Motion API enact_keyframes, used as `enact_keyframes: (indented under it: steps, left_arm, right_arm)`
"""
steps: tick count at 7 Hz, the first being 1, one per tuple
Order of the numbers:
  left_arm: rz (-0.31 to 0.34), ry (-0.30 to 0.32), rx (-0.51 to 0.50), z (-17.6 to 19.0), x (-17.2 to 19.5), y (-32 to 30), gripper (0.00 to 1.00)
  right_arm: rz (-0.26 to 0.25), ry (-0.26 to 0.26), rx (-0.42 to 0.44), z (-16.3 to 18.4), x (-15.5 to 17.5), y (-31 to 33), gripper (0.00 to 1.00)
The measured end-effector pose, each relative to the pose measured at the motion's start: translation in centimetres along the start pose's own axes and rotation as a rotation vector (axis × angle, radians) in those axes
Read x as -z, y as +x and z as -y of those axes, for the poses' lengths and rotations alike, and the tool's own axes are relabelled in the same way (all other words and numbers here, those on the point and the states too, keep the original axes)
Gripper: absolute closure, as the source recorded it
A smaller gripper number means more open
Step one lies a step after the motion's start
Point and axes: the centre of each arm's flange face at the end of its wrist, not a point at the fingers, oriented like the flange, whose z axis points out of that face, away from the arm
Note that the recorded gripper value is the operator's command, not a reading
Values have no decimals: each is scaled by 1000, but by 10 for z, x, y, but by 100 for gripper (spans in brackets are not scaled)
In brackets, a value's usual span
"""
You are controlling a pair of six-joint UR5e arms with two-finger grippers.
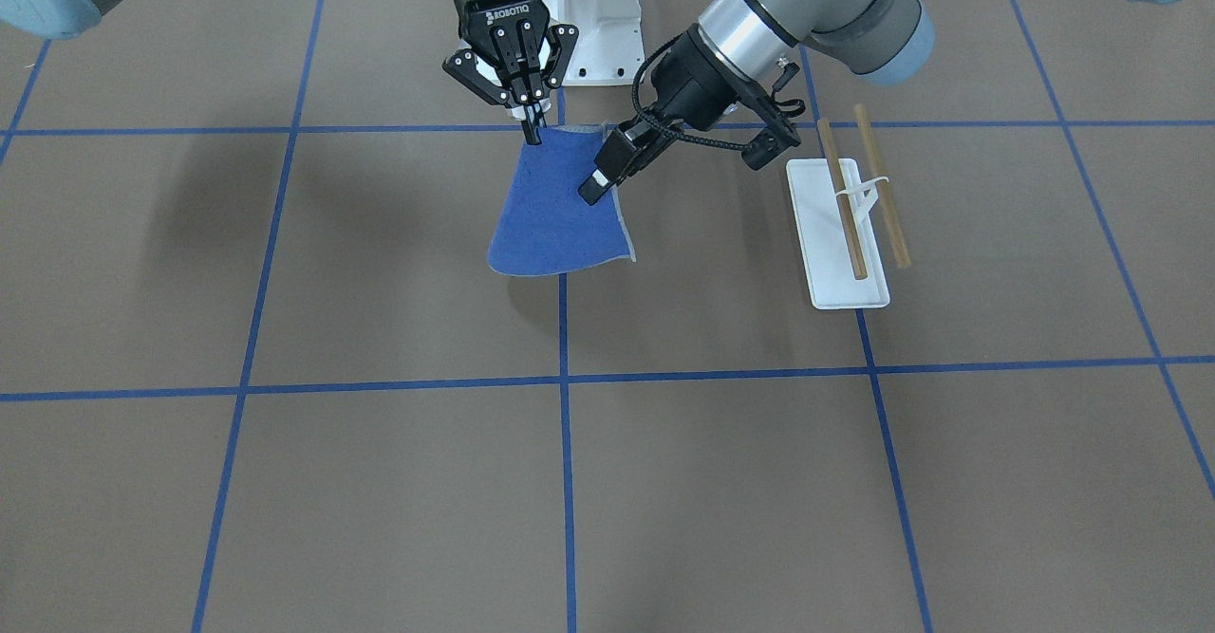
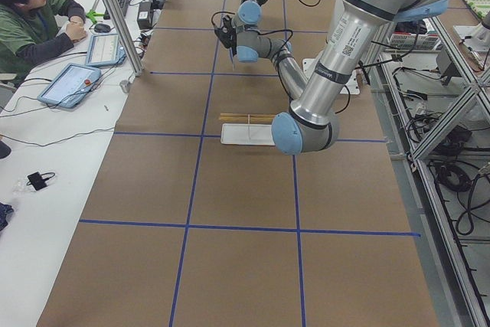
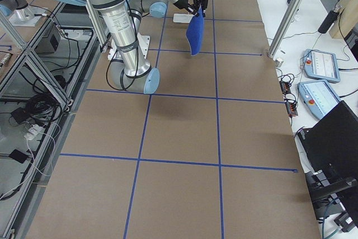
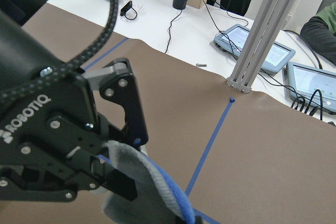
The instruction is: Hang towel on rack
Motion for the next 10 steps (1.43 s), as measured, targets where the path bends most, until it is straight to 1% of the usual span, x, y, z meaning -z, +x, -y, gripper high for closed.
enact_keyframes:
  steps: [1,5,6,7,8,10]
  left_arm:
    - [2,3,-5,2,-1,-1,61]
    - [10,10,-33,6,-5,-5,61]
    - [12,10,-37,6,-6,-5,71]
    - [13,11,-38,7,-6,-5,97]
    - [14,12,-38,7,-7,-6,100]
    - [16,13,-37,8,-7,-6,100]
  right_arm:
    - [0,-1,0,-1,0,1,100]
    - [12,10,-8,2,8,2,100]
    - [17,16,-11,4,12,3,100]
    - [21,20,-14,5,15,4,100]
    - [22,21,-14,5,16,5,100]
    - [22,21,-13,5,16,5,100]
